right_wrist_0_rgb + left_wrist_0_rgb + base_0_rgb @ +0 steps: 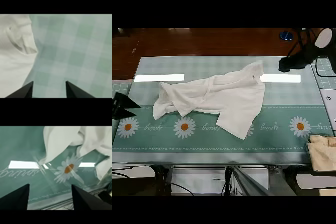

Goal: Fold the shirts.

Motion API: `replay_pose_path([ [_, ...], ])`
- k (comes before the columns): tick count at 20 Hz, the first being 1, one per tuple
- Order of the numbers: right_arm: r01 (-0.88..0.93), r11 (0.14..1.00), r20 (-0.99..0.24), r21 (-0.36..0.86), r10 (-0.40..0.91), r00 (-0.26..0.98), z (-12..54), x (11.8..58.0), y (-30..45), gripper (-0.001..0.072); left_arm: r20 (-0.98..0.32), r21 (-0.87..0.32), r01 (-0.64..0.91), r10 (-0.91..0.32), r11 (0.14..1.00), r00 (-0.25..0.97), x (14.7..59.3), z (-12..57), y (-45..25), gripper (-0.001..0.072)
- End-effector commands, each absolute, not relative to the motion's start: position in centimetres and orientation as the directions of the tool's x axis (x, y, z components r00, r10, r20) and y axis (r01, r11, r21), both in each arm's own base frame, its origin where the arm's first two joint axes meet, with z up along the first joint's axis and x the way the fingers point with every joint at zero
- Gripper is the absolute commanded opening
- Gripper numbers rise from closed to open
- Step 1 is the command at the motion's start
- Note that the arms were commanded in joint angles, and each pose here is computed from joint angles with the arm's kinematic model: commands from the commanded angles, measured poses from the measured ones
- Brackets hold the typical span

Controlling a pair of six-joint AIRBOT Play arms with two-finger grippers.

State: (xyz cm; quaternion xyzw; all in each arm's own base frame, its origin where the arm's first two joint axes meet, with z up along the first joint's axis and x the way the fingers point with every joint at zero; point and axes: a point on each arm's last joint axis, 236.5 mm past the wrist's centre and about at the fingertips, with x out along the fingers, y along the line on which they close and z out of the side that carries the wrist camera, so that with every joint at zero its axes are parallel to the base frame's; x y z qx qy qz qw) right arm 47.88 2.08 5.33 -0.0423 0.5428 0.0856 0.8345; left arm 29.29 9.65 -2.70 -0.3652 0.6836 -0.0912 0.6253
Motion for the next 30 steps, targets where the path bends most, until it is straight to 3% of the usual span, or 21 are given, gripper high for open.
replay_pose_path([
  [1,-0.151,0.982,-0.937,0.11,0.153,0.313,2.9,45.8,0.5,0.0489,-0.822,-0.525,-0.39,-0.569,0.756,0.004,28.6,-7.0,7.7,0.0689],
  [7,-0.122,0.979,-0.934,0.164,0.194,0.299,2.6,45.3,-0.2,0.0488,-0.877,-0.47,-0.337,-0.475,0.815,0.076,32.1,-9.5,7.3,0.0689],
  [11,-0.121,0.976,-0.93,0.182,0.21,0.301,2.7,45.3,0.2,0.0488,-0.841,-0.534,-0.266,-0.535,0.802,0.078,34.1,-10.6,3.6,0.0648],
  [12,-0.121,0.976,-0.93,0.182,0.211,0.3,2.7,45.3,0.2,0.0488,-0.836,-0.544,-0.256,-0.543,0.799,0.08,34.4,-10.7,2.9,0.0479],
  [13,-0.118,0.976,-0.931,0.184,0.211,0.297,2.7,45.2,0.2,0.0488,-0.836,-0.544,-0.246,-0.544,0.802,0.074,34.5,-10.9,2.4,0.0187],
  [14,-0.117,0.976,-0.933,0.186,0.212,0.29,2.6,45.1,0.2,0.0488,-0.832,-0.551,-0.217,-0.551,0.806,0.068,34.5,-10.8,2.1,0.0032],
  [17,-0.126,0.973,-0.941,0.191,0.218,0.258,2.4,44.3,0.4,0.049,-0.819,-0.567,-0.211,-0.572,0.796,0.045,33.7,-10.4,2.1,0.0033],
  [18,-0.118,0.972,-0.943,0.202,0.225,0.245,2.0,43.9,0.3,0.0571,-0.813,-0.574,-0.221,-0.58,0.789,0.039,33.3,-10.3,2.3,0.0032],
  [24,0.029,0.824,-0.82,0.566,0.559,0.123,-3.7,39.0,6.0,0.0591,-0.793,-0.598,-0.248,-0.607,0.762,0.046,32.1,-9.2,4.0,0.0033],
  [30,0.103,0.791,-0.797,0.603,0.6,0.066,-8.0,35.8,9.0,0.059,-0.764,-0.632,-0.255,-0.642,0.732,0.053,32.1,-8.4,3.4,0.0033],
])
